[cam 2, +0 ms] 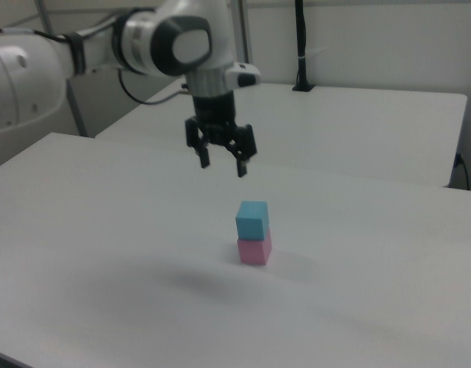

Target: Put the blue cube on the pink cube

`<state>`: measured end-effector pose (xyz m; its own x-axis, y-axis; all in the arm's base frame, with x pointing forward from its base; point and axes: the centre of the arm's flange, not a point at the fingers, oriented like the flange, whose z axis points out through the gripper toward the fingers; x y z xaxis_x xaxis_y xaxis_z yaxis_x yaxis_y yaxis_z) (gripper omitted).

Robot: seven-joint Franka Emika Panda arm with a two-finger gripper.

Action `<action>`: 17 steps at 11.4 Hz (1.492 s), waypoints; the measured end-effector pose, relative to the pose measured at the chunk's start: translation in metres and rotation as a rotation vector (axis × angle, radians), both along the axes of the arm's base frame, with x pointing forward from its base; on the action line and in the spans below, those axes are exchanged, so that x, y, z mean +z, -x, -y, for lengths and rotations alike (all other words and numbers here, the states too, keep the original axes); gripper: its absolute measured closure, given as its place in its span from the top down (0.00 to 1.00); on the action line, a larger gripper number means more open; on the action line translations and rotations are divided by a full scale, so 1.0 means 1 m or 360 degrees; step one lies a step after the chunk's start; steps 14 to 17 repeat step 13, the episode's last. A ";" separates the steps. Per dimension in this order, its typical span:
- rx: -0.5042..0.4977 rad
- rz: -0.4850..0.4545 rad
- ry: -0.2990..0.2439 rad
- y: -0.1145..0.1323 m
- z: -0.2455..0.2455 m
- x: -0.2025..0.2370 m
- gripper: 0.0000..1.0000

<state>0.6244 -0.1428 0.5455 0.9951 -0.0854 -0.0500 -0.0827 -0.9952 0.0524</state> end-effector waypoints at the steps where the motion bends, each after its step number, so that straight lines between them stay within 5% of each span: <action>1: -0.0034 -0.0042 -0.0039 0.018 -0.009 0.024 1.00; 6: -0.0156 -0.0079 -0.0068 0.085 -0.058 0.107 1.00; 11: -0.0052 0.0079 0.0037 0.065 -0.075 0.091 1.00; 17: -0.0051 0.0085 0.0039 0.066 -0.074 0.092 1.00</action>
